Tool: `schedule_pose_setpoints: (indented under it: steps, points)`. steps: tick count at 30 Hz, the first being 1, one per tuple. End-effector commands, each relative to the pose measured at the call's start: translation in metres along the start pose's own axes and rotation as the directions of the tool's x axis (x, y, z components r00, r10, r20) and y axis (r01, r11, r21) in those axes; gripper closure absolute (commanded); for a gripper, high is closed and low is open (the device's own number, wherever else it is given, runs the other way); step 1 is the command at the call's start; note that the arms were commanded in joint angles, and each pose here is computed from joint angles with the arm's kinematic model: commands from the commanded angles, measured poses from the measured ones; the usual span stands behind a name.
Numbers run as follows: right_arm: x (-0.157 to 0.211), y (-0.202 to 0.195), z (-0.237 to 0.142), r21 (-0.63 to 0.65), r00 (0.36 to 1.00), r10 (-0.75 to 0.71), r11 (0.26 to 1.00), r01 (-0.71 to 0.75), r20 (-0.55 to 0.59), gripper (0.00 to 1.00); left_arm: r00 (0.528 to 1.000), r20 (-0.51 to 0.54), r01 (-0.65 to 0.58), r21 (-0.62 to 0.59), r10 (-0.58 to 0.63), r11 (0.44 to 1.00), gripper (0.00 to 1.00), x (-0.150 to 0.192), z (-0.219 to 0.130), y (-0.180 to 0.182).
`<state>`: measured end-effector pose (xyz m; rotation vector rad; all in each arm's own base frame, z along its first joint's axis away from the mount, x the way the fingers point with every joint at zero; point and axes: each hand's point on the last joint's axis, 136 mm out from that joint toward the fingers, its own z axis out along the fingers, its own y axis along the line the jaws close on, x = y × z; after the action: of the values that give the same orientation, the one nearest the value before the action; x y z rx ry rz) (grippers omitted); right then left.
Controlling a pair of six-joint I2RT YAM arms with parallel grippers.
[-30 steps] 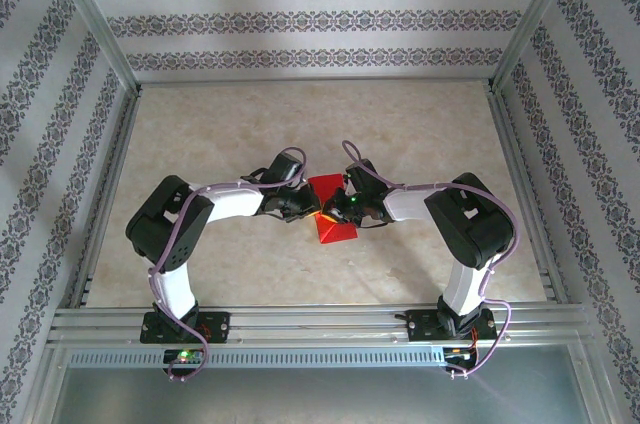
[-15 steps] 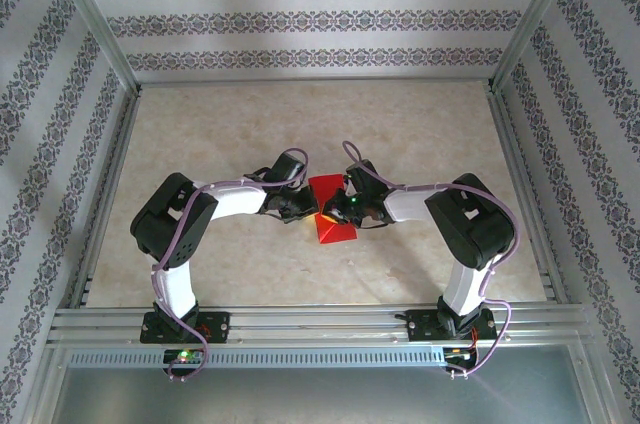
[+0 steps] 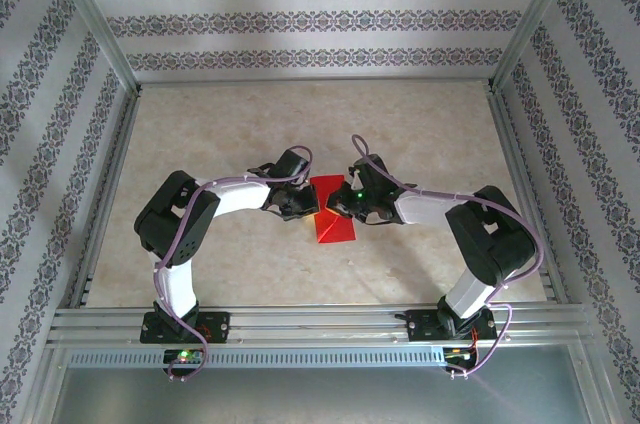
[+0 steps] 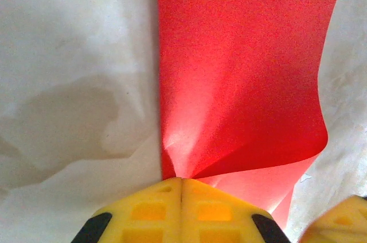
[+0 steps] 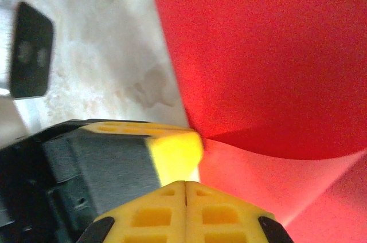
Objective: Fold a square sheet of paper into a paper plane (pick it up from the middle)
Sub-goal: Fold the triangle a second time at the center of the table.
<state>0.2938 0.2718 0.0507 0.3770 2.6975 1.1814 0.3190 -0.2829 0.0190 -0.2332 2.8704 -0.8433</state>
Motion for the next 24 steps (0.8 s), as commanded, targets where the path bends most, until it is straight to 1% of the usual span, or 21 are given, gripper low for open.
schedule_pose_setpoints:
  steps: [1, 6, 16, 20, 24]
  points:
    - [0.003, -0.029, 0.004, 0.088, 1.000, 0.006, 0.996, -0.006, -0.001, 0.99, 0.998, -0.055, -0.001, -0.127, -0.006, 0.992, 1.00, 0.016, 0.011, 0.031]
    - [0.003, -0.048, 0.003, 0.153, 1.000, 0.021, 0.988, -0.022, 0.012, 0.99, 0.998, -0.055, -0.001, -0.155, -0.008, 0.988, 1.00, 0.016, 0.010, 0.035]
    - [0.008, -0.075, 0.003, 0.214, 0.997, 0.071, 0.974, -0.073, 0.019, 0.99, 0.999, -0.052, -0.007, -0.150, -0.001, 0.989, 1.00, 0.013, 0.011, 0.034]
    - [0.011, -0.083, 0.004, 0.232, 0.996, 0.086, 0.969, -0.088, 0.022, 0.99, 0.999, -0.048, -0.023, -0.128, 0.017, 0.991, 1.00, 0.010, 0.009, 0.026]
    - [0.011, -0.087, 0.004, 0.239, 0.995, 0.096, 0.966, -0.101, 0.033, 0.98, 0.998, -0.024, -0.056, -0.069, 0.055, 0.996, 1.00, 0.000, -0.001, 0.004]
